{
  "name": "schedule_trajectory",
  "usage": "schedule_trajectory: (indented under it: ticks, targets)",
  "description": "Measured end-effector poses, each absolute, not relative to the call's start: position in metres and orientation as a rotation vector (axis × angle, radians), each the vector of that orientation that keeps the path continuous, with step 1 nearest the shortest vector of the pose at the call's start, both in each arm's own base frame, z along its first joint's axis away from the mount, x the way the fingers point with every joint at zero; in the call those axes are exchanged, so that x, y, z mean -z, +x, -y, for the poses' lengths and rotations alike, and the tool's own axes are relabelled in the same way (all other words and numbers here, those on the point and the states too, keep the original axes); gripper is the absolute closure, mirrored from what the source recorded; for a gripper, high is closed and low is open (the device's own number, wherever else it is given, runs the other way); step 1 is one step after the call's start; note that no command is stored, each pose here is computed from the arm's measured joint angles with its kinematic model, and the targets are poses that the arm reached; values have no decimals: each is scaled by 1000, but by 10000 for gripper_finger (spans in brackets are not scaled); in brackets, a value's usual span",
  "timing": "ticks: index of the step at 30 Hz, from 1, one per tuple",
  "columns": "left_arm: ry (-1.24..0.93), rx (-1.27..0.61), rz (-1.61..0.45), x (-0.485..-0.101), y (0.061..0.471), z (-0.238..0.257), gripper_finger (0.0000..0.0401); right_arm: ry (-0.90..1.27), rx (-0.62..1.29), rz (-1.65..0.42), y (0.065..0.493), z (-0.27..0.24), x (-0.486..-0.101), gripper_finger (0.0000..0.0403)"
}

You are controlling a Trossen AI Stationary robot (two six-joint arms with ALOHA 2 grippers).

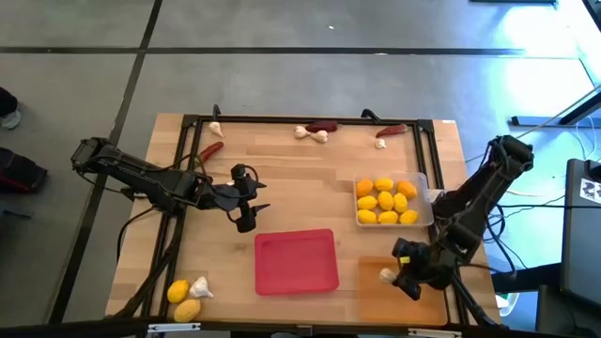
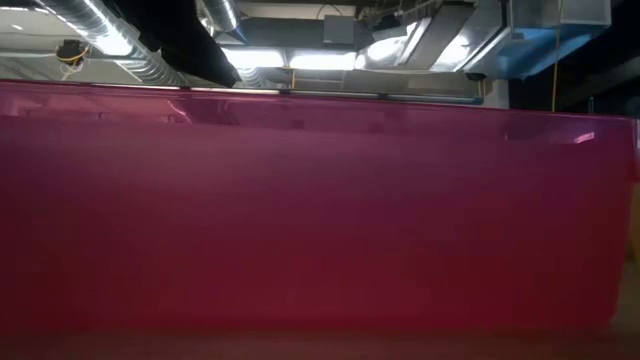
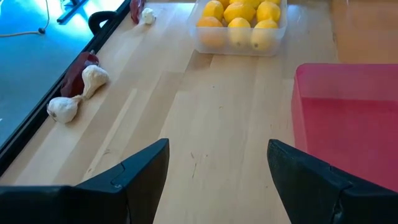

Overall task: Sort produce into baskets
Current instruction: Put the white garlic into the orange bin

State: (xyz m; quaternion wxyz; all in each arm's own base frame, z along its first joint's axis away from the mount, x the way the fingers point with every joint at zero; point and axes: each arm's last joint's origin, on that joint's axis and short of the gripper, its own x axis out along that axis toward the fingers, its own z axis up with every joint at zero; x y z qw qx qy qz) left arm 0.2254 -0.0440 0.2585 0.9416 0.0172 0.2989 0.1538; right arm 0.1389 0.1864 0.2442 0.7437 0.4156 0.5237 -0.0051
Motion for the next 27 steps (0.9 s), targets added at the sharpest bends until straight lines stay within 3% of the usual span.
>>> schedule_trajectory:
  ticks: [27]
  targets:
    - [34,-315,-613,-258,225,44,132,867,295,-1500,115,-214,-198,371]
